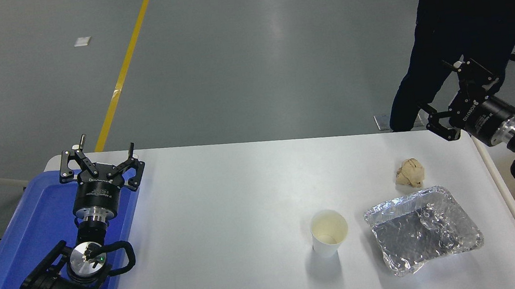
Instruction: Pick up paper cup place in dustbin
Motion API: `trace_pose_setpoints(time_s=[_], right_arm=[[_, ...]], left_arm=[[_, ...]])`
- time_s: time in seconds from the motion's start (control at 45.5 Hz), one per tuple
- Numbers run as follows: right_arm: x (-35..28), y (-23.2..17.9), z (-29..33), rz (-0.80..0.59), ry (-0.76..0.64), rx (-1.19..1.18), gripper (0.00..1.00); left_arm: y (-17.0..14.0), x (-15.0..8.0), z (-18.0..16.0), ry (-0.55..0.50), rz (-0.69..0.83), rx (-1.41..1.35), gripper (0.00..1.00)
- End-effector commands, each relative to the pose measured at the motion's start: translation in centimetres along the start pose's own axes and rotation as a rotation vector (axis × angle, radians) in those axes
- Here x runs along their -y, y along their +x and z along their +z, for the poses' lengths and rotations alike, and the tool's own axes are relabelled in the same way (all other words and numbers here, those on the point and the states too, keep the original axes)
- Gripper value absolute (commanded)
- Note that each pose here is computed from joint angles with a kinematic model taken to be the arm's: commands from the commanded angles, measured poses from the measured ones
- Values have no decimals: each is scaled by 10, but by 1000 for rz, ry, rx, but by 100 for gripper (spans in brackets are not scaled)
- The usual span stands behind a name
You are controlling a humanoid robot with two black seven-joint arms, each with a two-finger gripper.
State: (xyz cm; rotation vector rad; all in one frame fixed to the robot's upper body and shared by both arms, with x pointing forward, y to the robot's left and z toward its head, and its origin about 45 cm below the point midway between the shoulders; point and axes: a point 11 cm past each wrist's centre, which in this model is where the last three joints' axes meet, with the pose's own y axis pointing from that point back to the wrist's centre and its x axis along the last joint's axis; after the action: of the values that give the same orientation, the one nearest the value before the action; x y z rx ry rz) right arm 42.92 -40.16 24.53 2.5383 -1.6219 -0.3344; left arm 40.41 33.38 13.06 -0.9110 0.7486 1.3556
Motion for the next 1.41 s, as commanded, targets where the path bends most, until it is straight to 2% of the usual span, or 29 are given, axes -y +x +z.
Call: trace_pose_setpoints(time_s=[0.0, 0.198, 0.615, 0.967, 1.385], right_arm=[[-3, -8, -42, -78, -132, -260, 100], [-4, -11, -57, -115, -292, -459, 100], [-22, -19, -33, -204, -533, -799, 100], [-45, -69, -54, -375, -672, -988, 100], [-29, -126, -68, -524, -807, -1266, 100]], left_arm=[[0, 0, 0, 0, 0, 0, 100], [0, 0, 0, 0, 0, 0, 100], [-1, 1, 0, -1, -1, 0, 100], [-1, 1, 0, 1, -3, -1, 100], [-1, 1, 0, 1, -3, -1, 100]])
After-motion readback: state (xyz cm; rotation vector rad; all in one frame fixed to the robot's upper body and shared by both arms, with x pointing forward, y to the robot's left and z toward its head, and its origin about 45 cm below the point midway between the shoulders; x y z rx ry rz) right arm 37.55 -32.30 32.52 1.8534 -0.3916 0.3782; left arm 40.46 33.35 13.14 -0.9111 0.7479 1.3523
